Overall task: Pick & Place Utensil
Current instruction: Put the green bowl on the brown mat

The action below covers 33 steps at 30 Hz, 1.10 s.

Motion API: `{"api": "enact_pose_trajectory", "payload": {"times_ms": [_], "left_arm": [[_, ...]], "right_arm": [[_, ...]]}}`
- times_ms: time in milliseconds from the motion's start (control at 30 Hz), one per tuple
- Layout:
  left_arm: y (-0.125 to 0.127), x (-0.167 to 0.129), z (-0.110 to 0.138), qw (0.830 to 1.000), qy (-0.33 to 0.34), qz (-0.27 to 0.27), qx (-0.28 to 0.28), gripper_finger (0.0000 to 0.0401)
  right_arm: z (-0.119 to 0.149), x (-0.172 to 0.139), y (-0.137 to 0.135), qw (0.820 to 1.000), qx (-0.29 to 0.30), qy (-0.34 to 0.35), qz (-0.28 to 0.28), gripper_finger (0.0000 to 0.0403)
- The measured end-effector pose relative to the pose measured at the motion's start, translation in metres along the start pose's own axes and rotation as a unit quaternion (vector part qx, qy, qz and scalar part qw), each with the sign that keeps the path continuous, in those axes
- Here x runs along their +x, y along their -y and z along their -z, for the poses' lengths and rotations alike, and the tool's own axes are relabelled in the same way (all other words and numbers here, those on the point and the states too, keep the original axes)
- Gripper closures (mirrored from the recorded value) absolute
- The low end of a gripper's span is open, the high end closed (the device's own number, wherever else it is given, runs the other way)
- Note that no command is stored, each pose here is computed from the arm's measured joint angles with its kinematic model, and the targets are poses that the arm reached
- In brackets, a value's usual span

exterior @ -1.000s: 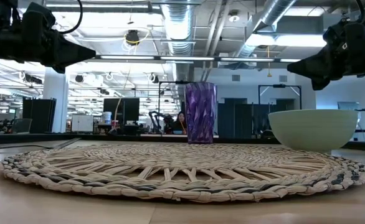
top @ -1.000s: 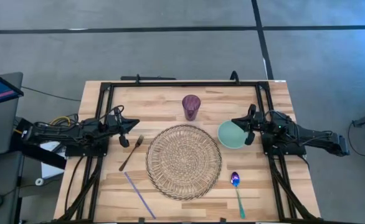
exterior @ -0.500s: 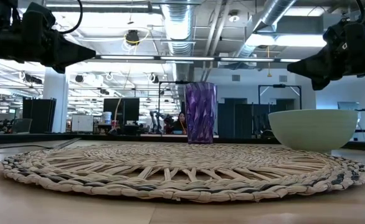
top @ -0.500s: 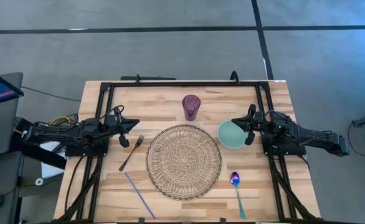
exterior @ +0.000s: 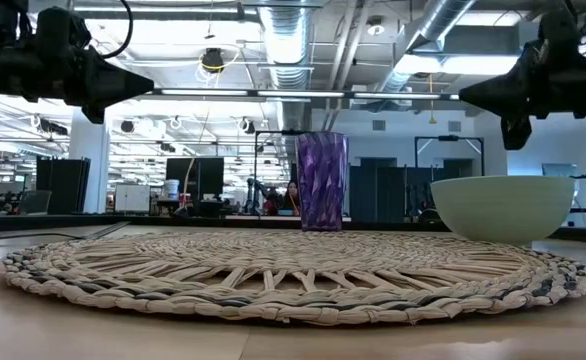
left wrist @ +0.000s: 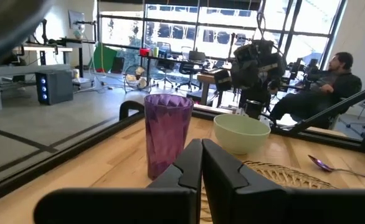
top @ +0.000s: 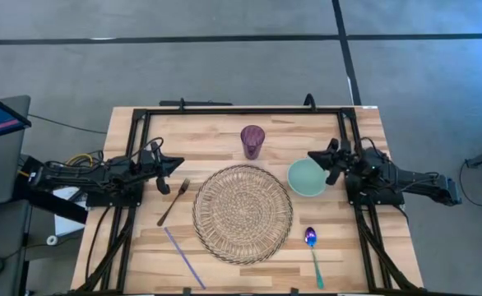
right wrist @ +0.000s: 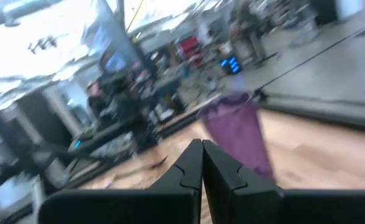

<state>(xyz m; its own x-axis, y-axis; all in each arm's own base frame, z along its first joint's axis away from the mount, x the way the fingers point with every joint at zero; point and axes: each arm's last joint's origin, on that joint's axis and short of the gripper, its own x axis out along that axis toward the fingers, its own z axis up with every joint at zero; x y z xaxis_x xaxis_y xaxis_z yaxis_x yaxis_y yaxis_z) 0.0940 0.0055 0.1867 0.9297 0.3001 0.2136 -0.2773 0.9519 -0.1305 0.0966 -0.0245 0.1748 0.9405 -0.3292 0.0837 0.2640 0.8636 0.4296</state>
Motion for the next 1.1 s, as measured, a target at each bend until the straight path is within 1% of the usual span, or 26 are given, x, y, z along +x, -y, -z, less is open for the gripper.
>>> {"api": "enact_pose_trajectory", "payload": {"times_ms": [67, 167, 233, 433, 500, 600, 700, 833, 933, 1033, 1100], "left_arm": [[0.000, 0.000, 0.000, 1.000, 0.000, 0.000, 0.000, 0.0389], [0.000, 0.000, 0.000, 1.000, 0.002, 0.000, -0.001, 0.0389], [0.000, 0.000, -0.001, 1.000, 0.006, 0.000, 0.001, 0.0389], [-0.001, 0.000, -0.004, 1.000, 0.018, -0.009, 0.004, 0.0389], [-0.001, 0.000, -0.007, 0.999, 0.033, -0.010, 0.000, 0.0389], [-0.001, 0.000, -0.011, 0.999, 0.053, -0.009, -0.007, 0.0389], [-0.001, -0.002, -0.019, 0.995, 0.096, -0.009, -0.006, 0.0389], [0.000, -0.003, -0.028, 0.990, 0.138, 0.006, 0.032, 0.0389], [0.002, -0.002, -0.035, 0.989, 0.143, 0.013, 0.044, 0.0389], [0.005, 0.003, -0.047, 0.989, 0.137, 0.019, 0.049, 0.0384], [0.008, 0.009, -0.056, 0.989, 0.129, 0.022, 0.065, 0.0373]], "right_arm": [[-0.003, 0.000, 0.000, 1.000, 0.001, 0.019, 0.010, 0.0402], [-0.006, 0.000, 0.000, 0.999, -0.030, 0.038, 0.020, 0.0402], [-0.009, 0.000, 0.000, 0.997, -0.041, 0.055, 0.022, 0.0402], [-0.025, -0.003, -0.001, 0.990, -0.037, 0.136, 0.018, 0.0402], [-0.031, -0.004, -0.001, 0.985, -0.037, 0.168, 0.017, 0.0402], [-0.036, -0.006, -0.001, 0.979, -0.041, 0.197, 0.022, 0.0402], [-0.036, -0.006, 0.000, 0.979, -0.049, 0.197, 0.027, 0.0402], [-0.036, -0.004, -0.003, 0.983, -0.031, 0.179, -0.014, 0.0401], [-0.042, -0.003, -0.010, 0.984, -0.027, 0.171, -0.033, 0.0389], [-0.053, 0.003, -0.019, 0.987, -0.029, 0.155, -0.043, 0.0363], [-0.063, 0.008, -0.027, 0.987, -0.037, 0.145, -0.051, 0.0343]]}}
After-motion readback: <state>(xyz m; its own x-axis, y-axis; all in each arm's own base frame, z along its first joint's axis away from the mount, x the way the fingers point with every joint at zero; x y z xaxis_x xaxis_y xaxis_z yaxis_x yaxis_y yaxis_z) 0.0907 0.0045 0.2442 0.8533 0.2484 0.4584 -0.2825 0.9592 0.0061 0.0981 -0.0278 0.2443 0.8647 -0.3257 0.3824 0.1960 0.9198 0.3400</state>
